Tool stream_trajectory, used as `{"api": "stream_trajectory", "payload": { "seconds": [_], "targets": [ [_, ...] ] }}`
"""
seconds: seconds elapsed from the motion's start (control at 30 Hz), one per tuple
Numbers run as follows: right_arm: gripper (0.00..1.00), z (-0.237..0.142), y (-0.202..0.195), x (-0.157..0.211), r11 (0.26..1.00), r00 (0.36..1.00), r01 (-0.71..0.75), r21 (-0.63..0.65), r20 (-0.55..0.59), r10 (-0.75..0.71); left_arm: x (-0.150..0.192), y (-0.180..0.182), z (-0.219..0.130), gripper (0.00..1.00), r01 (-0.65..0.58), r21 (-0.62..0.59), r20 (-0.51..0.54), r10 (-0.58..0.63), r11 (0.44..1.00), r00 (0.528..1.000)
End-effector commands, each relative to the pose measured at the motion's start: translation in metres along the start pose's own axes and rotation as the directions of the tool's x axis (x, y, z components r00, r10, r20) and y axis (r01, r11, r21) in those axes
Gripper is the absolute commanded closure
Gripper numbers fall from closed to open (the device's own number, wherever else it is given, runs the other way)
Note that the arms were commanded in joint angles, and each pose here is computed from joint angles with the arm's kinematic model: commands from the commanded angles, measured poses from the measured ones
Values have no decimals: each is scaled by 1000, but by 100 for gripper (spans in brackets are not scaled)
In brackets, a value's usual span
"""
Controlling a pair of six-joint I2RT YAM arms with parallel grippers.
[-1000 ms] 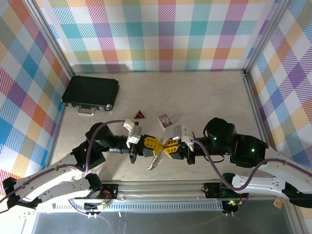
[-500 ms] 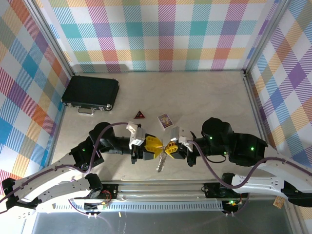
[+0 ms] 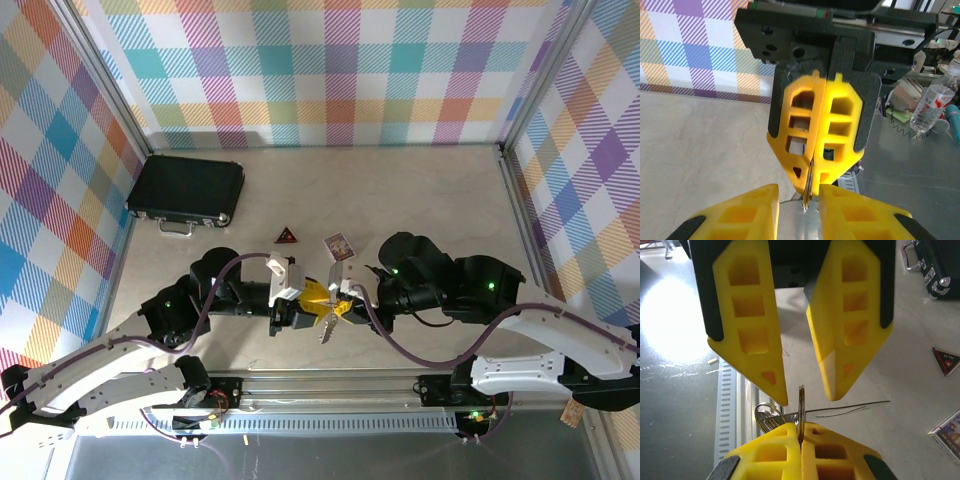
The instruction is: Put the keys on the keyring
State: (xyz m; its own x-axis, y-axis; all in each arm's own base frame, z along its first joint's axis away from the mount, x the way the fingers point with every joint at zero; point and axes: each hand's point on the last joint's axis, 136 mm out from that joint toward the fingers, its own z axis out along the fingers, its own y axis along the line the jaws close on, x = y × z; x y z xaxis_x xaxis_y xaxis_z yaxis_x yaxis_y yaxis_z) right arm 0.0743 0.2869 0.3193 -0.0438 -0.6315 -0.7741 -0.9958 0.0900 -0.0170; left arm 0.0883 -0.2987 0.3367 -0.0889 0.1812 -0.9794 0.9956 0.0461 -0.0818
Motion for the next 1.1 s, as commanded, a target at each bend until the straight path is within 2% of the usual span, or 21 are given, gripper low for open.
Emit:
{"api": "stream_trajectory", "payload": {
  "seconds": [0.0,0.23,0.47,0.6,0.73,0.83,0.93,1.0,1.07],
  "targets": [
    [100,-8,4,-6,999,1000,30,-17,11,-30,-10,-3,-2,75,-26,5,2,26,1000,1000],
    [100,-8,5,-9,999,999,36,-24,24,-36,-7,-2,6,77,-16,24,-4,16,1000,1000],
    [100,-8,7,-10,999,999,35,-32,29,-34,-9,-4,9,89,-7,46,12,7,999,1000],
    [100,-10,7,-12,999,998,32,-27,46,-31,-12,-7,7,100,-9,58,26,8,998,1000],
    [99,-12,5,-16,1000,997,18,-11,79,-17,-25,-15,2,100,-11,86,85,4,996,996],
    [87,-16,6,-22,1000,988,6,-9,151,-5,-40,-21,-3,100,-22,112,149,5,993,989],
    [67,-25,5,-33,1000,967,-15,7,253,13,-50,-26,-7,100,-30,133,200,2,991,980],
    [62,-30,6,-38,1000,951,-25,6,307,22,-54,-28,-8,100,-36,144,218,3,989,976],
    [62,-34,6,-42,999,937,-33,7,347,28,-55,-30,-8,100,-40,153,230,3,987,973]
  ]
}}
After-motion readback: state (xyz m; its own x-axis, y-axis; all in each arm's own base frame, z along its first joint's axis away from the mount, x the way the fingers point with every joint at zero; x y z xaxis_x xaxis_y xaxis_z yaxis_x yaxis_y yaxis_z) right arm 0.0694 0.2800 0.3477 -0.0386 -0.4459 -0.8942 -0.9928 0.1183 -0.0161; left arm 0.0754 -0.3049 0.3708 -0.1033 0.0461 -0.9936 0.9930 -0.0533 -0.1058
